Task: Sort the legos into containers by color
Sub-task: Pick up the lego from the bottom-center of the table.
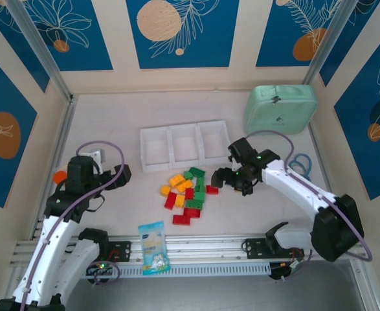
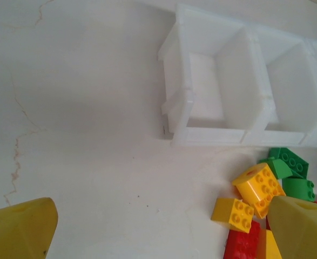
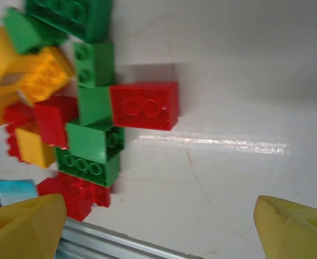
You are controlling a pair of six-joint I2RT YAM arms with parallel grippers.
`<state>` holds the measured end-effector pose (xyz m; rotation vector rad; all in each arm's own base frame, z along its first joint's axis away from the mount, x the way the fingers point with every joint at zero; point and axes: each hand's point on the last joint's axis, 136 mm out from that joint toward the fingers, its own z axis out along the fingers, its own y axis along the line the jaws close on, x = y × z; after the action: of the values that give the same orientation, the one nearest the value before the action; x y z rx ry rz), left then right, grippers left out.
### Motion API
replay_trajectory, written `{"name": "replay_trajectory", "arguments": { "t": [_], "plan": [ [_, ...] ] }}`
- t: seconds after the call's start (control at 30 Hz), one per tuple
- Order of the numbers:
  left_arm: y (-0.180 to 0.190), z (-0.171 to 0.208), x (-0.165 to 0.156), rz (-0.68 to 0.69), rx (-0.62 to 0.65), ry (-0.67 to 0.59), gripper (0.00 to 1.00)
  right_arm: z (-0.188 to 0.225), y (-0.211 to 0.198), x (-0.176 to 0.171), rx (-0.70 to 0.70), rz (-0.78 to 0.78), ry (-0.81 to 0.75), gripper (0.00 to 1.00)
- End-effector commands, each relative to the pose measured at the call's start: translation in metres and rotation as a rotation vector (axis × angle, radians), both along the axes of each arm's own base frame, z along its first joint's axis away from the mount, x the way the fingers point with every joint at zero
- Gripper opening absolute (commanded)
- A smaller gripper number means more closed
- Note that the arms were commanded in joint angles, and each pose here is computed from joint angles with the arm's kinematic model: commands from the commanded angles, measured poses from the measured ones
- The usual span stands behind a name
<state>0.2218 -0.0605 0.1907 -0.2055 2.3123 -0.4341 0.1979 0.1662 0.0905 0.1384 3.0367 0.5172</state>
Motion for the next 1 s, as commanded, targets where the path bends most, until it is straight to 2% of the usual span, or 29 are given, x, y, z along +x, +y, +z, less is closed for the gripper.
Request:
{"name": "replay_trajectory", "arguments": {
  "t": [0.0,0.23,0.47,0.83,0.97],
  "plan": [
    [-0.008,0.01,-0.01,-0.074,0.004,-0.008,0.99,-0.01,0.004,0.004,-0.082,-0.008,0.036,0.89],
    [-0.015,0.014,-0.013,-0.124,-0.012,-0.045,0.99,-0.026,0.029,0.021,-0.122,0.05,0.058,0.85],
    [-0.018,0.017,-0.013,-0.149,-0.016,-0.081,0.99,-0.039,0.035,0.028,-0.173,0.071,0.082,0.82],
    [-0.022,0.018,-0.012,-0.17,-0.029,-0.1,0.99,-0.068,0.03,0.025,-0.256,0.081,0.129,0.74],
    [-0.023,0.019,-0.012,-0.175,-0.031,-0.107,0.99,-0.074,0.021,0.027,-0.301,0.081,0.127,0.68]
  ]
}}
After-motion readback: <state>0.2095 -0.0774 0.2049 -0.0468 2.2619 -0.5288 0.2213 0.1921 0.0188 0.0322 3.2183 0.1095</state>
